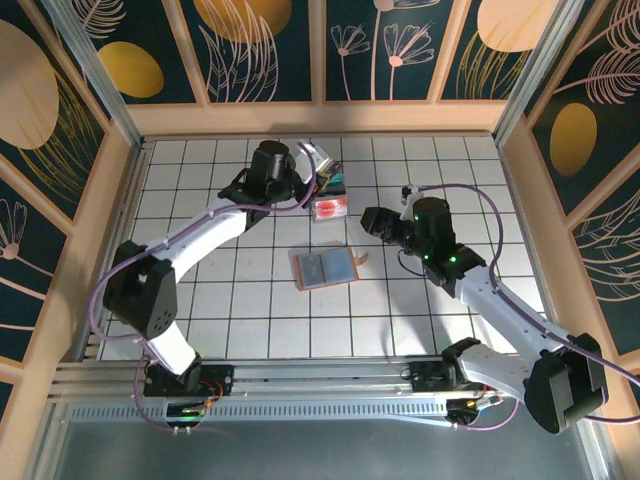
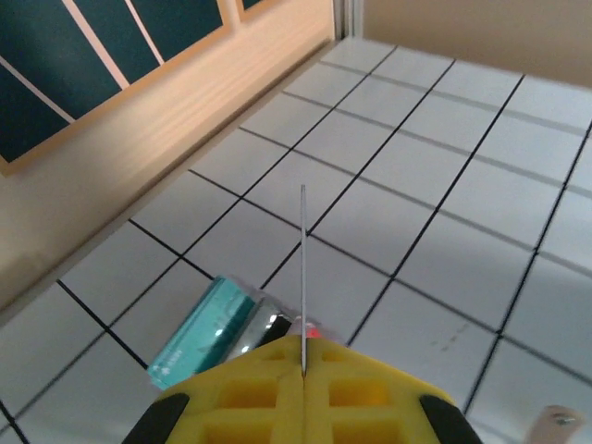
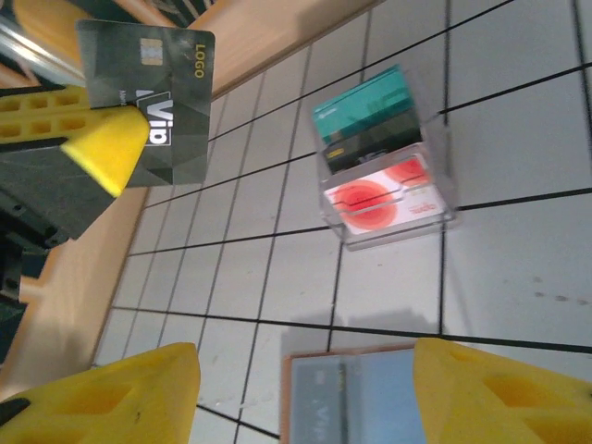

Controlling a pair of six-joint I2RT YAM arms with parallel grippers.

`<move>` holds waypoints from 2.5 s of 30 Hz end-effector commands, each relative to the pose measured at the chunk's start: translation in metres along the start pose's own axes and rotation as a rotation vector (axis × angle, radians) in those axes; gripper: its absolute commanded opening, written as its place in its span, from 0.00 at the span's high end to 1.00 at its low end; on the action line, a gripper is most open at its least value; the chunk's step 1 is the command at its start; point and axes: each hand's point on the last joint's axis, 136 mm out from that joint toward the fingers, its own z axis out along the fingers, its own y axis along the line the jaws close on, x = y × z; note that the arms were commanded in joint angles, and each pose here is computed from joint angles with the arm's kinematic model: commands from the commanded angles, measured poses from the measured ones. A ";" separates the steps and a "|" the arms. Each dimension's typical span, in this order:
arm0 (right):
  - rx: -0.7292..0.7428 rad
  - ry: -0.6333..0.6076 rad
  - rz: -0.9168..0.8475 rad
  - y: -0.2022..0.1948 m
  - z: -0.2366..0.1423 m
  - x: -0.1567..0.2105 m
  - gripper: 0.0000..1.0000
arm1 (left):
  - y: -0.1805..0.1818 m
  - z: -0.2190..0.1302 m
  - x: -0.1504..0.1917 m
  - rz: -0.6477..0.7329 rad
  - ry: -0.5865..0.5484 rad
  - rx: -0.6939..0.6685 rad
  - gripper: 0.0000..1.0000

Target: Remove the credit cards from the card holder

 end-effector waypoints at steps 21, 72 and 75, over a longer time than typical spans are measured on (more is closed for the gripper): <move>0.169 -0.091 0.012 -0.022 -0.021 -0.020 0.36 | 0.026 0.080 0.072 0.420 0.273 0.068 1.00; 0.198 -0.098 0.021 -0.027 -0.032 -0.020 0.36 | 0.037 0.110 0.122 0.478 0.419 0.142 0.79; 0.196 -0.094 0.020 -0.027 -0.031 -0.019 0.36 | 0.039 0.109 0.117 0.476 0.410 0.129 0.78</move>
